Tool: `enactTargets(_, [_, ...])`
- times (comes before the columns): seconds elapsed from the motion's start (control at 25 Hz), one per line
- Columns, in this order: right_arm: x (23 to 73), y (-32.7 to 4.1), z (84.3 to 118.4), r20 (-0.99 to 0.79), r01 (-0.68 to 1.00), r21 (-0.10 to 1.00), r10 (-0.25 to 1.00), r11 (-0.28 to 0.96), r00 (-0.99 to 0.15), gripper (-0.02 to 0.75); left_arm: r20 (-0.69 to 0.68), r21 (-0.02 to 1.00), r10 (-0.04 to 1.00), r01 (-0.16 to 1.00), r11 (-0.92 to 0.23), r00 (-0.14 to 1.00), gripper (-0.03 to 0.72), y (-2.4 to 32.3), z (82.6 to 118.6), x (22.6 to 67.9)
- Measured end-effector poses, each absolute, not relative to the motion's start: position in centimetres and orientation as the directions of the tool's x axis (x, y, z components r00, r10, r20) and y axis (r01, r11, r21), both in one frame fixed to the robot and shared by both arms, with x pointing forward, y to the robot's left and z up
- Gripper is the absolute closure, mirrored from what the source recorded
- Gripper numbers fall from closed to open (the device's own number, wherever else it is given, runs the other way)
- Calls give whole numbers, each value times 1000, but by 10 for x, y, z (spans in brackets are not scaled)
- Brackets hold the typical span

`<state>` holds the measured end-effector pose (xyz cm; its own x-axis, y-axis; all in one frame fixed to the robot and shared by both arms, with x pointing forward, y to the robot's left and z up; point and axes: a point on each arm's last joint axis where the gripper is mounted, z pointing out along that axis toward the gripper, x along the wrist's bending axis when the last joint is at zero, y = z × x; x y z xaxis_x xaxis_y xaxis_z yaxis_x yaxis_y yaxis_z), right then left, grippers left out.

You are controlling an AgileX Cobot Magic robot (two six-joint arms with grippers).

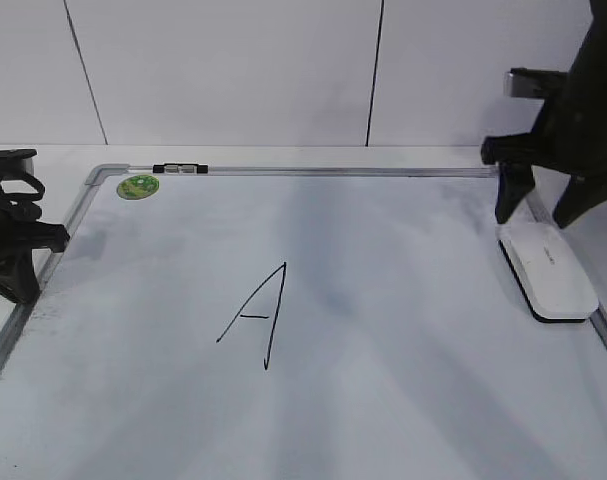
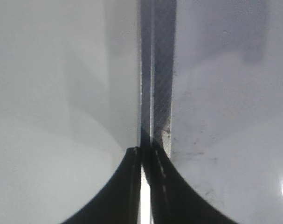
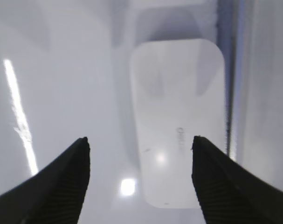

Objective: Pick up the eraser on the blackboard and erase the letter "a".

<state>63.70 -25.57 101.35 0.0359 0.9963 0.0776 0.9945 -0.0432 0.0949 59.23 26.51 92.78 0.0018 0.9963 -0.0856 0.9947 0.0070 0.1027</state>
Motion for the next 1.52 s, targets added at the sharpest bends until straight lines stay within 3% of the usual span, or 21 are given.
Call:
enactTargets(0.16, [644,-249,1033,158,986,151,987,-64,40,189,-91,102,996,995,12,-2,673,265,928,592])
enactTargets(0.56, [619,-261,1093,53,952,307,999,-12,-5,190,-78,103,997,995,0,8,655,266,928,592])
enactTargets(0.68, [612,-262,1107,53,940,341,999,-10,-9,190,-58,106,998,994,-15,21,610,267,930,594])
enactTargets(0.88, [608,-262,1113,54,935,354,999,-10,-9,190,-33,89,999,996,-31,34,463,269,944,600])
enactTargets(1.08, [599,-263,1129,57,920,391,998,-11,-12,190,-16,119,999,992,-44,46,401,270,978,604])
enactTargets(1.52, [550,-268,1189,80,843,537,997,-38,-6,190,-20,277,999,960,-42,49,435,273,1074,566])
